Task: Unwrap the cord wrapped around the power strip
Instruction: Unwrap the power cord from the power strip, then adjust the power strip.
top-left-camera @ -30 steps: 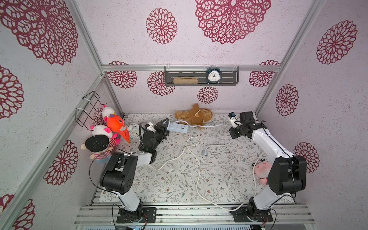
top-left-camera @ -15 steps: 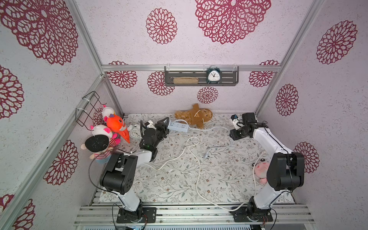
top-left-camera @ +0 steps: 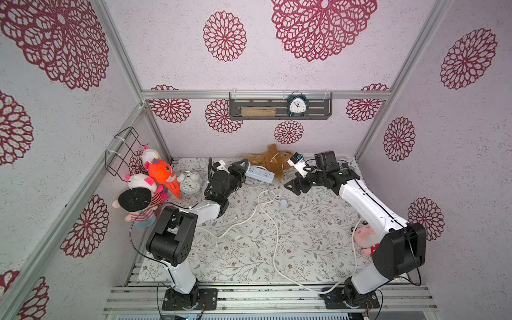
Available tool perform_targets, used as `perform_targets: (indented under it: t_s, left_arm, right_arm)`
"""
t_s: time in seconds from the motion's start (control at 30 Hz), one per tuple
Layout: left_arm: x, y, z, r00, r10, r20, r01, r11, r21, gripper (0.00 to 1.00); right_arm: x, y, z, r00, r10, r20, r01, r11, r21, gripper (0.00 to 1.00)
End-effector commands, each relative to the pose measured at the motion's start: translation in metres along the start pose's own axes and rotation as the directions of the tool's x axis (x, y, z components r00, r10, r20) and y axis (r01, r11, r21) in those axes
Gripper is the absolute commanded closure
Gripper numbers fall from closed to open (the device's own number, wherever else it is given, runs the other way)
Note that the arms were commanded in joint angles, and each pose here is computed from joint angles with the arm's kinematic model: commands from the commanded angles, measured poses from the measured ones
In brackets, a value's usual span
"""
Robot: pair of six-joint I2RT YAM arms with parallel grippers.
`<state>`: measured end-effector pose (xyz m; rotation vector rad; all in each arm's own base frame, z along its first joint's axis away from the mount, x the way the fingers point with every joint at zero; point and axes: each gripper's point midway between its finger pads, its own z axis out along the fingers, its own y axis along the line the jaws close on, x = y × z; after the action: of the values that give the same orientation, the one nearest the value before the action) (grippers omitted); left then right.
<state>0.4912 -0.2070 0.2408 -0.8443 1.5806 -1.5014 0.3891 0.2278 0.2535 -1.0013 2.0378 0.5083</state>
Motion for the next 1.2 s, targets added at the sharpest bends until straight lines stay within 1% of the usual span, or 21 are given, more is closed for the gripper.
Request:
perform_targets:
  t_s: [0.0,0.13,0.3,0.4,0.53,0.63,0.7,0.73,0.77,0.87,1.0,1.07,1.1,1.17]
  left_arm:
    - [0.012,-0.021,0.003,0.996,0.071,-0.058,-0.068,0.997,0.044,1.00]
    - [0.023,-0.019,0.003,0.988,0.118,-0.096,-0.116,0.993,0.023,1.00]
    - [0.029,-0.021,0.004,0.984,0.141,-0.109,-0.138,0.990,0.031,1.00]
    - [0.035,-0.026,0.008,0.981,0.150,-0.126,-0.143,0.988,0.060,1.00]
    - [0.043,-0.034,0.010,0.977,0.153,-0.149,-0.139,0.986,0.096,1.00]
    - [0.048,-0.035,0.009,0.974,0.165,-0.157,-0.151,0.984,0.094,1.00]
    - [0.049,-0.033,0.007,0.971,0.176,-0.160,-0.164,0.983,0.083,1.00]
    - [0.049,-0.033,0.006,0.971,0.180,-0.159,-0.169,0.982,0.080,0.97]
    - [0.049,-0.032,0.005,0.970,0.185,-0.159,-0.175,0.982,0.077,0.90]
    - [0.048,-0.030,0.002,0.966,0.204,-0.157,-0.196,0.978,0.068,0.54]
    - [0.048,-0.031,-0.005,0.956,0.244,-0.163,-0.236,0.969,0.071,0.20]
    - [0.044,-0.034,-0.009,0.950,0.266,-0.164,-0.257,0.963,0.079,0.05]
    - [0.040,-0.035,-0.013,0.948,0.275,-0.162,-0.266,0.961,0.078,0.01]
    - [0.029,-0.038,-0.022,0.947,0.286,-0.146,-0.278,0.958,0.075,0.03]
  right_arm:
    - [-0.043,0.016,-0.017,0.986,-0.099,0.135,0.105,0.994,-0.038,0.08]
    - [-0.044,0.021,0.002,0.989,-0.101,0.105,0.110,0.991,-0.079,0.07]
    - [-0.050,0.041,0.025,0.991,-0.091,0.100,0.105,0.984,-0.146,0.07]
    - [-0.047,0.051,0.043,0.994,-0.086,0.070,0.097,0.980,-0.173,0.07]
    - [-0.042,0.052,0.065,0.996,-0.081,0.035,0.086,0.979,-0.184,0.07]
    - [-0.042,0.054,0.076,0.997,-0.065,0.034,0.070,0.975,-0.209,0.08]
    - [-0.043,0.056,0.081,0.998,-0.060,0.035,0.066,0.973,-0.221,0.11]
    - [-0.044,0.056,0.082,0.998,-0.058,0.036,0.065,0.974,-0.219,0.14]
    - [-0.045,0.055,0.084,0.998,-0.056,0.038,0.062,0.975,-0.213,0.18]
    - [-0.043,0.050,0.086,0.998,-0.056,0.031,0.061,0.980,-0.192,0.37]
    - [-0.038,0.048,0.086,0.997,-0.071,0.012,0.072,0.982,-0.177,0.59]
    - [-0.035,0.046,0.085,0.996,-0.085,0.001,0.084,0.982,-0.168,0.70]
    - [-0.033,0.046,0.085,0.996,-0.093,-0.006,0.091,0.982,-0.163,0.73]
    - [-0.031,0.044,0.082,0.994,-0.107,-0.018,0.103,0.983,-0.154,0.81]
